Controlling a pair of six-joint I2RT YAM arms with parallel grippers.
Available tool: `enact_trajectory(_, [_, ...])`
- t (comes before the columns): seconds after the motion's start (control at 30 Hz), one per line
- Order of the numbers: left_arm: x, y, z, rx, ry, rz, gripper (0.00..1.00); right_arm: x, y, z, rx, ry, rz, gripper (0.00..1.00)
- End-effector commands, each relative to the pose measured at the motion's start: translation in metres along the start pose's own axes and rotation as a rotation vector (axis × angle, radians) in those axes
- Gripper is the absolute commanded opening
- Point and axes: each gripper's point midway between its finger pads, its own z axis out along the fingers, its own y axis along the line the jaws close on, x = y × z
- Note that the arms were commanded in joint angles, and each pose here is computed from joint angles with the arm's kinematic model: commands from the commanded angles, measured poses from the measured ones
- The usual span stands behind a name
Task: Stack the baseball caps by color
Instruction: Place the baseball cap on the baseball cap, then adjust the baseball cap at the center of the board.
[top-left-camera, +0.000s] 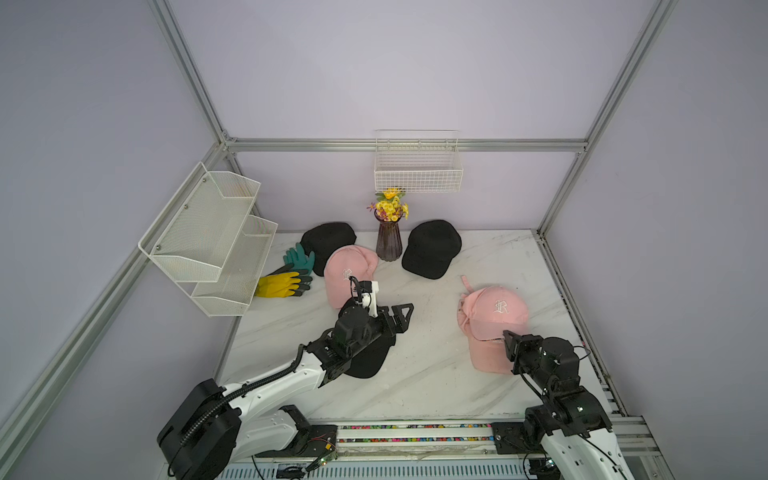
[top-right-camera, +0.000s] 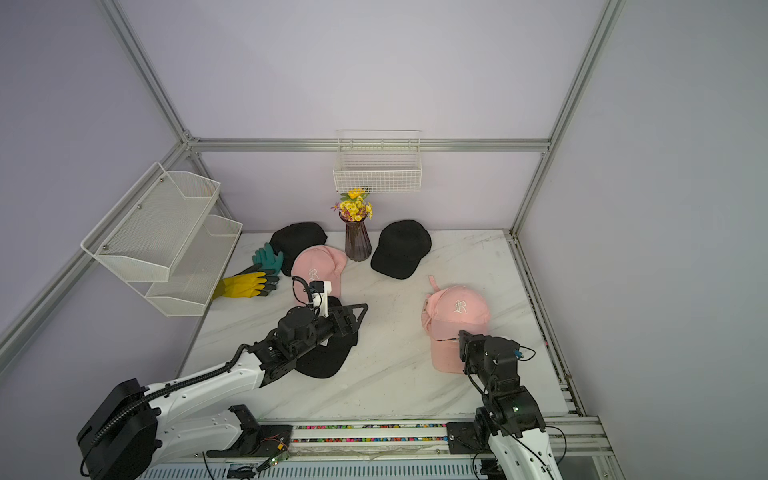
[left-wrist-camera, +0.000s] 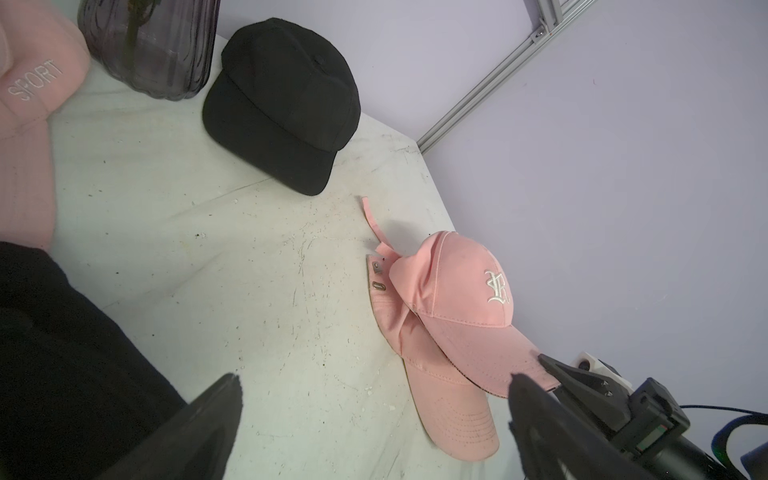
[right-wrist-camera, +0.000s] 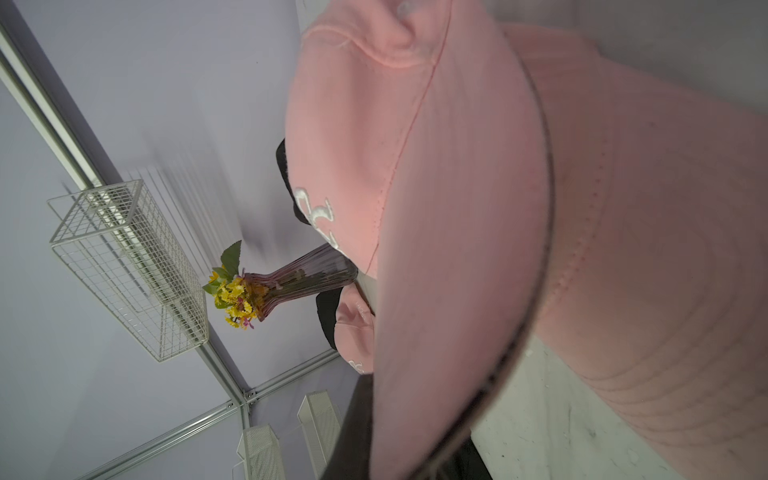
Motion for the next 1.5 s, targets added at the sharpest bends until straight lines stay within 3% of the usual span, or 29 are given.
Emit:
enact_trajectory(0.0, [-0.010, -0.013, 0.002, 0.056, -0.027, -0.023, 1.00, 0.003, -0.051, 0.003, 0.202, 0.024, 0.069, 0.06])
enact_trajectory(0.1, [-0.009, -0.012, 0.003, 0.050, -0.026, -0.023, 1.00, 0.004, -0.065, -0.001, 0.276, 0.031, 0.070, 0.08])
enact_trajectory(0.17, [-0.008, -0.010, 0.004, 0.045, -0.023, -0.025, 1.00, 0.003, -0.070, -0.005, 0.313, 0.024, 0.074, 0.16])
enact_trajectory(0.37, [-0.002, -0.010, 0.008, 0.058, -0.002, -0.037, 1.00, 0.003, -0.070, -0.025, 0.378, 0.012, 0.050, 0.78])
enact_trajectory(0.53, [0.007, -0.025, 0.017, 0.134, 0.047, -0.075, 1.00, 0.005, -0.034, -0.056, 0.386, 0.008, -0.089, 0.97])
enact_trajectory(0.63, [0.007, -0.040, 0.020, 0.165, 0.053, -0.041, 1.00, 0.009, 0.001, -0.071, 0.383, 0.027, -0.239, 0.97])
enact_trajectory(0.73, [0.011, -0.070, 0.019, 0.221, 0.056, 0.093, 1.00, 0.010, 0.053, -0.071, 0.349, 0.041, -0.521, 0.97])
enact_trajectory(0.8, [0.027, -0.109, 0.017, 0.310, 0.076, 0.274, 1.00, 0.009, 0.077, -0.057, 0.390, 0.069, -0.703, 0.97])
enact_trajectory(0.9, [0.075, -0.170, 0.012, 0.438, 0.144, 0.633, 1.00, 0.011, 0.097, -0.009, 0.534, 0.192, -0.939, 0.97])
enact_trajectory(0.97, [0.120, -0.187, 0.015, 0.467, 0.195, 0.905, 1.00, 0.004, 0.112, 0.022, 0.609, 0.232, -1.066, 0.97])
enact_trajectory(1.03, [0.146, -0.195, 0.013, 0.503, 0.164, 1.097, 1.00, -0.009, 0.123, 0.048, 0.642, 0.193, -1.153, 0.97])
enact_trajectory(1.1, [0.164, -0.195, 0.013, 0.528, 0.105, 1.234, 1.00, -0.014, 0.127, 0.073, 0.649, 0.203, -1.196, 0.97])
enact_trajectory(1.23, [0.196, -0.188, 0.027, 0.539, 0.079, 1.443, 1.00, -0.010, 0.095, 0.122, 0.685, 0.362, -1.185, 0.97])
enact_trajectory(1.33, [0.212, -0.185, 0.043, 0.522, 0.052, 1.489, 1.00, -0.016, 0.069, 0.140, 0.716, 0.394, -1.153, 0.97])
enact_trajectory(1.47, [0.210, -0.186, 0.060, 0.447, -0.085, 1.477, 1.00, -0.014, 0.044, 0.144, 0.731, 0.423, -1.086, 0.97])
